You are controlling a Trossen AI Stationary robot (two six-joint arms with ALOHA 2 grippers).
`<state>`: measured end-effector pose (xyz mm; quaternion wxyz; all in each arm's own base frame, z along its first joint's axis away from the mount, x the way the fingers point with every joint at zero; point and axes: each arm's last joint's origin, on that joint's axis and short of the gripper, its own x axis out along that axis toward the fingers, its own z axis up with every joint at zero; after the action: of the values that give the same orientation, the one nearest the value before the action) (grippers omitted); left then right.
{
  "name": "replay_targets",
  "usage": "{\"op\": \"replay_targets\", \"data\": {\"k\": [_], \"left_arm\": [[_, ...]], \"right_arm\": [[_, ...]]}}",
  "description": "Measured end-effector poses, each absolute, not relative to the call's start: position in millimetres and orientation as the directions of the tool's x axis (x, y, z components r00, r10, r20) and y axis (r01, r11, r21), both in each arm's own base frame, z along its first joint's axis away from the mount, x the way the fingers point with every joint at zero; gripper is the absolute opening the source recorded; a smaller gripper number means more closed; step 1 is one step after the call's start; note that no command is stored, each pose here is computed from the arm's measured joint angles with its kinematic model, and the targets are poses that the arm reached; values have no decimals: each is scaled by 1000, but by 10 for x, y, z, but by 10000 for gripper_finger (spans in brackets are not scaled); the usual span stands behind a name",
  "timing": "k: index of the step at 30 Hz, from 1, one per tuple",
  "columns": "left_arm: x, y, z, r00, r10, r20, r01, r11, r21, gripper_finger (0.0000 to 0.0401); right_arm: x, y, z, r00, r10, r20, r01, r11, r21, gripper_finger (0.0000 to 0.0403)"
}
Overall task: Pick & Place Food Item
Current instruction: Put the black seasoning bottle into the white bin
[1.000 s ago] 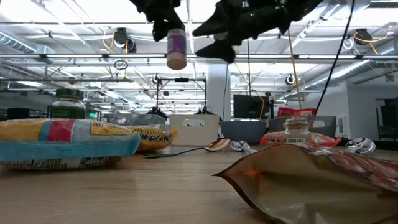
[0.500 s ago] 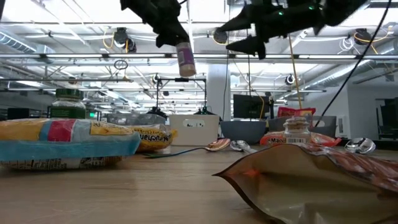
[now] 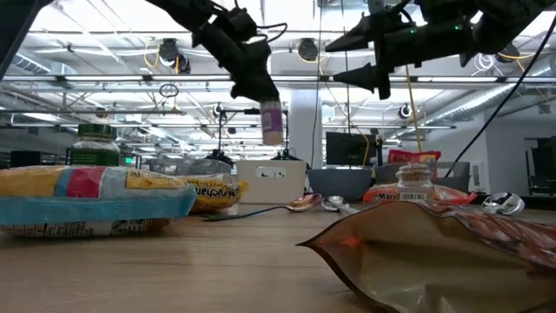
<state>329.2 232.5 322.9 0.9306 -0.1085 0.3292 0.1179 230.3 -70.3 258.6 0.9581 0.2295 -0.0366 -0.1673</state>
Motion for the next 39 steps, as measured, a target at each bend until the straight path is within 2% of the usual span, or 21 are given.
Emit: {"op": "replay_targets", "data": {"k": [7,18,27,39], "left_arm": [[3470,2459,3071,773,215,-596,-387,905,-175,208],[3519,2491,2973,712,314,-628,-509,847,-154,208],[3525,2592,2818,689,302,-658,-522,838,-162,208],[3471,2754,2687,693,265,-671,-448,887,-113,208]], "right_arm": [[2246,-811,2640,928,-372,33,318,833,453,309],[2104,-964,2660,971,-241,0,213,859,466,309],[2013,-1143,2665,945,-327,5,287,838,463,309],[1941,-1272,2664,870,-493,4,428,759,491,309]]}}
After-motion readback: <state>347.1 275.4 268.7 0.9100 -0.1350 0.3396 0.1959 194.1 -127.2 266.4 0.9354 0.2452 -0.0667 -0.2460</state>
